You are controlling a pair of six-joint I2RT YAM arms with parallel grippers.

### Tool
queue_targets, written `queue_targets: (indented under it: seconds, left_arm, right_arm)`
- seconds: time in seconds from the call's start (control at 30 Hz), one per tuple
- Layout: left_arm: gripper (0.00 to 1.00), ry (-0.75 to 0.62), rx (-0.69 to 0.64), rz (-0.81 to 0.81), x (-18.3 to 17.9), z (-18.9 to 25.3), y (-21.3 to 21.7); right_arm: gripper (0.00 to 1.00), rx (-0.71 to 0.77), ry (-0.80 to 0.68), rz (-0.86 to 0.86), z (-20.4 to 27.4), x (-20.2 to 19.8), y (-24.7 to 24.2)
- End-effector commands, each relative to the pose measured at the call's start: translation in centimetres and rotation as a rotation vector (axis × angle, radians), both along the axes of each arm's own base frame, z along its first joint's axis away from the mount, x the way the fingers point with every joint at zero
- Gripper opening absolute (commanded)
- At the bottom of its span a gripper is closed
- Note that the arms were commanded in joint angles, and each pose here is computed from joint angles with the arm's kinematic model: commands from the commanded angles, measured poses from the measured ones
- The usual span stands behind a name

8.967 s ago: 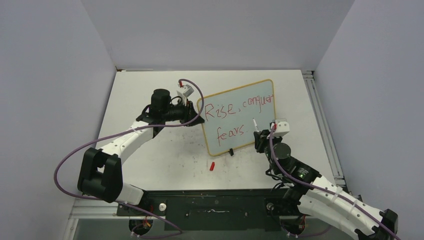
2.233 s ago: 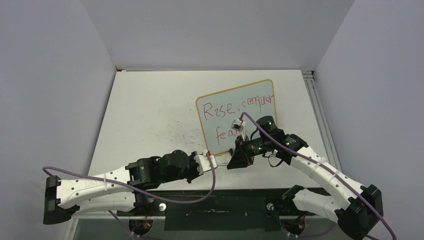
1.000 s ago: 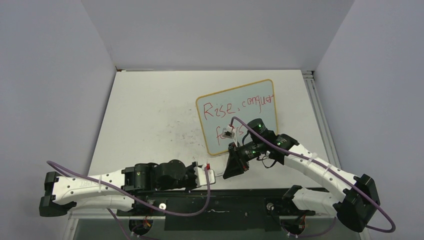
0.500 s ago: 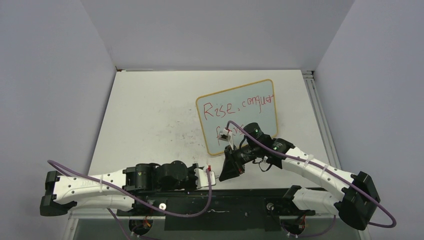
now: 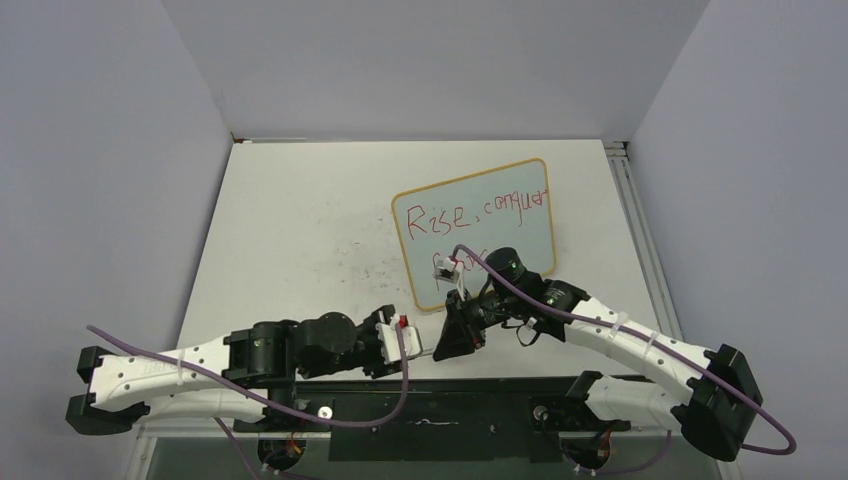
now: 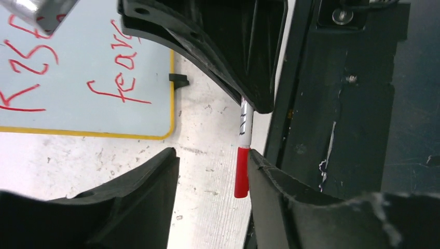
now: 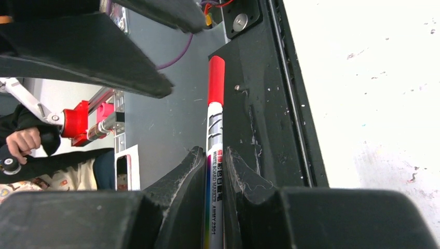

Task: Write a sentence on the whiteboard
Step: Close the whiteboard marker at the center of the board.

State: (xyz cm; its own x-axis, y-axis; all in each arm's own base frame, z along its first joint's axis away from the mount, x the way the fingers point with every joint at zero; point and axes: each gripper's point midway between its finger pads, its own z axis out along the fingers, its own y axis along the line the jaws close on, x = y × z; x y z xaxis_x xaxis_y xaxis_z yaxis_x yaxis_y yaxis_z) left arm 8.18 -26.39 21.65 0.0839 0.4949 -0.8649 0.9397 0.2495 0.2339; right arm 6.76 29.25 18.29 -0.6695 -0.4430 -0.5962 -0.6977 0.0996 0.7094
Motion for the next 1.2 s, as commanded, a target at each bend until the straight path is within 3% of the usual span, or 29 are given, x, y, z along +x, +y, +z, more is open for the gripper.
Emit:
queue_targets:
  seconds: [0.0,0.13,0.4,0.53,0.7,1.17]
  left_arm:
    - [0.54,-0.017,-0.116,0.042,0.5,4.4,0.3]
    - [0.67,0.057,-0.203,0.145,1.3,6.1,0.5]
    - [0.71,0.348,-0.541,0.461,6.2,11.0,2.2]
    - [0.71,0.436,-0.719,0.448,7.1,13.7,2.6]
    - [0.72,0.53,-0.825,0.367,6.8,15.0,1.5]
    - [0.67,0.617,-0.905,0.305,6.4,15.5,0.4]
  right_arm:
    - [0.05,0.064,-0.097,-0.059,1.7,1.3,0.7]
    - [0.05,0.13,-0.144,-0.167,3.0,3.0,1.3]
    - [0.05,0.437,-0.264,-0.434,8.9,7.3,0.7]
    - [0.05,0.546,-0.299,-0.449,11.3,7.5,0.7]
    - [0.05,0.617,-0.305,-0.439,13.0,7.4,0.9]
    - [0.05,0.73,-0.297,-0.391,15.3,6.0,0.8]
